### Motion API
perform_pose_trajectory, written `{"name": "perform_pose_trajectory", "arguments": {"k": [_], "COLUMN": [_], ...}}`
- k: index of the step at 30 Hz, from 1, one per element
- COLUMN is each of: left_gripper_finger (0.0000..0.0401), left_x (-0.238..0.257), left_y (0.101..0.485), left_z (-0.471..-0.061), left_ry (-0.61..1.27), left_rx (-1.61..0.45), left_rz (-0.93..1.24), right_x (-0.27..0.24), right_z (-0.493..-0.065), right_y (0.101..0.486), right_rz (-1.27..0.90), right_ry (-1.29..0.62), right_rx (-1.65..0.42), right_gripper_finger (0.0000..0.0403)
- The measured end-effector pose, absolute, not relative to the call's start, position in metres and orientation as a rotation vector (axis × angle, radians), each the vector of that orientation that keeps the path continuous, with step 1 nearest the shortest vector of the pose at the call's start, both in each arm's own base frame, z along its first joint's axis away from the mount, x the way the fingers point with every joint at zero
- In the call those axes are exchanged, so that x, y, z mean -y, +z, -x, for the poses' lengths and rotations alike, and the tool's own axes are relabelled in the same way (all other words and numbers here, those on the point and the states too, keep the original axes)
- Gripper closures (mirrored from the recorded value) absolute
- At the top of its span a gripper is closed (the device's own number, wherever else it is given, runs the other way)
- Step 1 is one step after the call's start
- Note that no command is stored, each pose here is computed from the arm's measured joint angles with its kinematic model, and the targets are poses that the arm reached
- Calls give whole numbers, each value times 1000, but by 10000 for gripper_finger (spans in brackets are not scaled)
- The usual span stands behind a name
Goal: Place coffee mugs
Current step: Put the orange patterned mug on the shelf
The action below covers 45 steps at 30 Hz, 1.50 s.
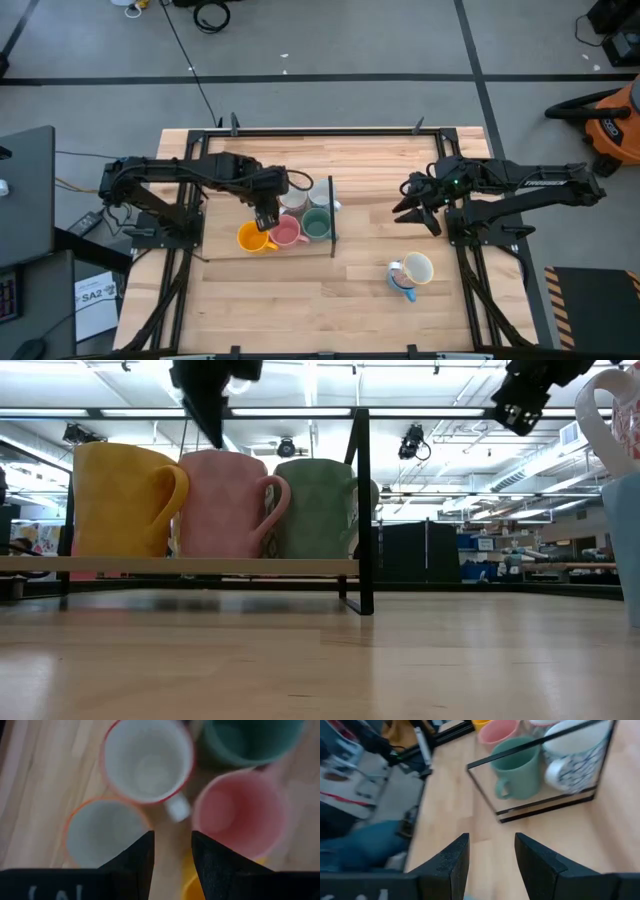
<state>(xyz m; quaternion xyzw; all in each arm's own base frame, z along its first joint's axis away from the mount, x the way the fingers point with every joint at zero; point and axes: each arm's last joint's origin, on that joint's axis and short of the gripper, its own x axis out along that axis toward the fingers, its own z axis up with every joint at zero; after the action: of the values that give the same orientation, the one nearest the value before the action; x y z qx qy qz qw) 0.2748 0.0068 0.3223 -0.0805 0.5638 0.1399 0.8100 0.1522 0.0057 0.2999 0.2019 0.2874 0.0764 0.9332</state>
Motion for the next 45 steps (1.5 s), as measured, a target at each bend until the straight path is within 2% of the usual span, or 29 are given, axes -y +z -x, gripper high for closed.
{"name": "perform_pose_trajectory", "arguments": {"k": [4, 14, 22, 30, 45], "left_gripper_finger": [264, 264, 264, 264, 264], "left_x": [11, 44, 50, 50, 50], "left_y": [324, 338, 339, 339, 339], "left_z": [-287, -305, -305, -305, -305], "left_ry": [240, 119, 127, 129, 134], "left_rx": [-1084, -838, -816, -816, -814], "left_rz": [170, 155, 136, 135, 133], "right_x": [-12, -45, -58, -64, -78], "right_z": [-151, -142, -128, -124, -144], "right_y": [300, 296, 284, 282, 262], "right_rz": [-534, -615, -507, -460, -363], "right_ry": [223, 338, 283, 280, 193], "right_rx": [-629, -769, -905, -921, -1038], "right_gripper_finger": [240, 240, 240, 240, 240]}}
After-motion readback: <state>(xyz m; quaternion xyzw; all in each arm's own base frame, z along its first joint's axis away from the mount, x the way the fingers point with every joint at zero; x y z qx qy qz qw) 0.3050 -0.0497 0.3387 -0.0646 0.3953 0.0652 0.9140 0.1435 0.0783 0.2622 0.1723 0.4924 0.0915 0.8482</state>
